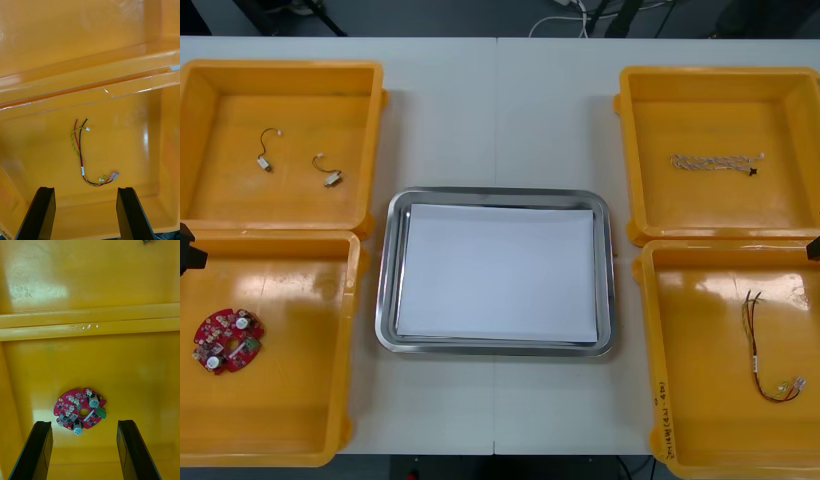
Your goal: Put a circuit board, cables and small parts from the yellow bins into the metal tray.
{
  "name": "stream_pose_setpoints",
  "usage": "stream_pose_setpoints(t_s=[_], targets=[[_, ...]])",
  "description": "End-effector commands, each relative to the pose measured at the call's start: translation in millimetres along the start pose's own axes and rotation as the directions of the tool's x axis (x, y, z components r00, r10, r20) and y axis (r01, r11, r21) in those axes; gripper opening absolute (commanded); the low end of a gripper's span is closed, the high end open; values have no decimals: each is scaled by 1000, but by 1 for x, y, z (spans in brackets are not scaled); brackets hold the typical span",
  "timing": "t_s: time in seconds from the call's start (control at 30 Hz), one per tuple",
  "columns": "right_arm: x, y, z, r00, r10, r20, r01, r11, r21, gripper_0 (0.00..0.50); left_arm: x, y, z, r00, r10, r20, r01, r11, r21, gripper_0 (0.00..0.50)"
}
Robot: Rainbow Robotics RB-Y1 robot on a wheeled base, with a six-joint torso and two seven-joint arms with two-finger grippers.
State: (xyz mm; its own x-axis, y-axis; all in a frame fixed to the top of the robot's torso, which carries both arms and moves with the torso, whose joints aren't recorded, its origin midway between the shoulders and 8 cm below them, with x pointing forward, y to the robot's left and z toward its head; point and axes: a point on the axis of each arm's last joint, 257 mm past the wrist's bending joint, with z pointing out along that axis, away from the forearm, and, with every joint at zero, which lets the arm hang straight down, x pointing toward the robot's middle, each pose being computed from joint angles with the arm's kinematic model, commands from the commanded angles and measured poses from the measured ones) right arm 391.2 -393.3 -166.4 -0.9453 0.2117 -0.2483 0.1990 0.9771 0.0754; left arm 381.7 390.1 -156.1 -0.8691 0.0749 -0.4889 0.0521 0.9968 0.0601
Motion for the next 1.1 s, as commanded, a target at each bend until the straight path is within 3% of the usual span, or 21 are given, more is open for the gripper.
stream_pose_setpoints(t_s=[0.03, 1.1], targets=[[-5, -18, -15, 999, 38, 24, -39, 998, 42, 472, -7, -1, -8, 997, 68, 41, -68, 998, 0, 500], [-5, -18, -15, 999, 38, 24, -39, 998, 42, 472, -7, -1, -8, 997, 68, 41, -68, 998, 0, 500]])
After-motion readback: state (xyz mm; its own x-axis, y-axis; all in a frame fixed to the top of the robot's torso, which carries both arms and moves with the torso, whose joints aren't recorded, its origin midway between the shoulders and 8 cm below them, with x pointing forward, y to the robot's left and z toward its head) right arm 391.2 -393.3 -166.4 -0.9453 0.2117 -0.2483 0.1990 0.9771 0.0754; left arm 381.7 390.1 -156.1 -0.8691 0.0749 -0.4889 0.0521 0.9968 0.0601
